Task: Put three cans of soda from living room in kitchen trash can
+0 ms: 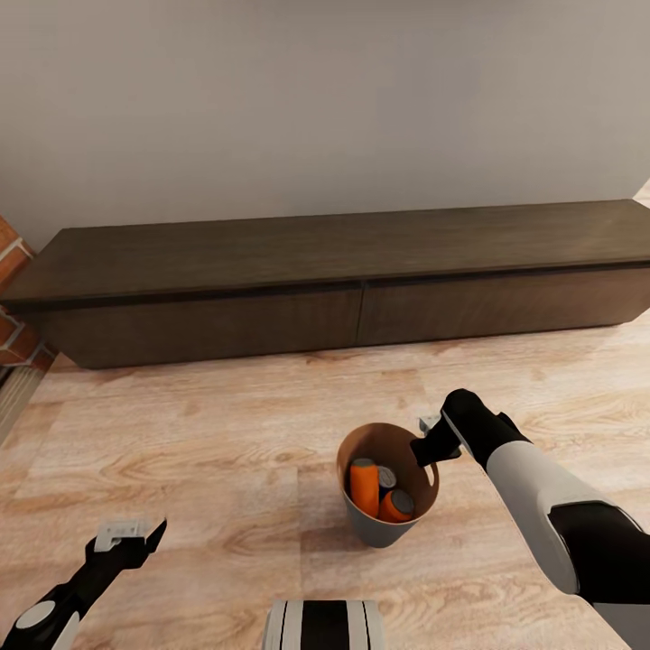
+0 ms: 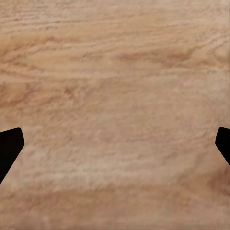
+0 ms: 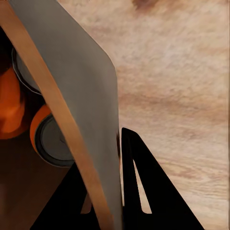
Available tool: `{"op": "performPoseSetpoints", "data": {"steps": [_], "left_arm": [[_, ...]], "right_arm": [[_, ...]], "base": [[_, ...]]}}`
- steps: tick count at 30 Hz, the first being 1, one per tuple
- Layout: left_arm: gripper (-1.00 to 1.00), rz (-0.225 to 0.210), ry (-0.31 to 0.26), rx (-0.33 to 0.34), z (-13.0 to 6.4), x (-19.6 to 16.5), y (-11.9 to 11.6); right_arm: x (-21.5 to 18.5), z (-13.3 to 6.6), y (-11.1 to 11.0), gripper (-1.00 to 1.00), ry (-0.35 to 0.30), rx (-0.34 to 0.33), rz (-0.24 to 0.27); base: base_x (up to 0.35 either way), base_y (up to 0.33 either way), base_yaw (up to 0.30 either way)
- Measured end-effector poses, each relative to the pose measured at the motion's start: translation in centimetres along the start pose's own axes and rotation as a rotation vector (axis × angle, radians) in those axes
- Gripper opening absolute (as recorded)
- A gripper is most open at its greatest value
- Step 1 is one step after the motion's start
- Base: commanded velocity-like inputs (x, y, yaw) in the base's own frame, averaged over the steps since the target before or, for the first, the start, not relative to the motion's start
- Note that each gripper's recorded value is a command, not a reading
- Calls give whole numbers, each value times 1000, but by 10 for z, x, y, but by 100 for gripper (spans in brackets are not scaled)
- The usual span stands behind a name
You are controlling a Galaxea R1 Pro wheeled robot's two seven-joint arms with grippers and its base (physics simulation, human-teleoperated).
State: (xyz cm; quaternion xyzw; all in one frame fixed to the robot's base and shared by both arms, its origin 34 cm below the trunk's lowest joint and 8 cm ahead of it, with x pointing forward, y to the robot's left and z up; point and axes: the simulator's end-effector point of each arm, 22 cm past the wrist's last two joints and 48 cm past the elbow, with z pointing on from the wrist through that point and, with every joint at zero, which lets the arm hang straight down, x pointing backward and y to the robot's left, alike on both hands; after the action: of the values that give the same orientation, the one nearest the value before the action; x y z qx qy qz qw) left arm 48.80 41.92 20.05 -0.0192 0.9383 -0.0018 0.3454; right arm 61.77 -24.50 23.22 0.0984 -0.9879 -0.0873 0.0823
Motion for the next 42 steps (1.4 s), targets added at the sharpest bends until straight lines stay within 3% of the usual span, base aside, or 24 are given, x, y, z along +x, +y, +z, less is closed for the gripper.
{"op": "performPoseSetpoints", "data": {"steps": [16, 17, 18, 22, 42], "left_arm": [[100, -1, 2, -1, 0, 2, 0], [100, -1, 2, -1, 0, 2, 0], [100, -2, 3, -1, 0, 2, 0], [100, -2, 4, -1, 0, 2, 0], [100, -1, 4, -1, 0, 2, 0]], "right_arm": [[0, 0, 0, -100, 0, 0, 0], [0, 0, 0, 100, 0, 0, 0], [1, 5, -1, 100, 6, 57, -45], [8, 12, 12, 100, 18, 3, -16], [8, 12, 13, 100, 18, 0, -13]], "base": [[0, 0, 0], [0, 0, 0], [0, 0, 0], [0, 0, 0], [0, 0, 0]]}}
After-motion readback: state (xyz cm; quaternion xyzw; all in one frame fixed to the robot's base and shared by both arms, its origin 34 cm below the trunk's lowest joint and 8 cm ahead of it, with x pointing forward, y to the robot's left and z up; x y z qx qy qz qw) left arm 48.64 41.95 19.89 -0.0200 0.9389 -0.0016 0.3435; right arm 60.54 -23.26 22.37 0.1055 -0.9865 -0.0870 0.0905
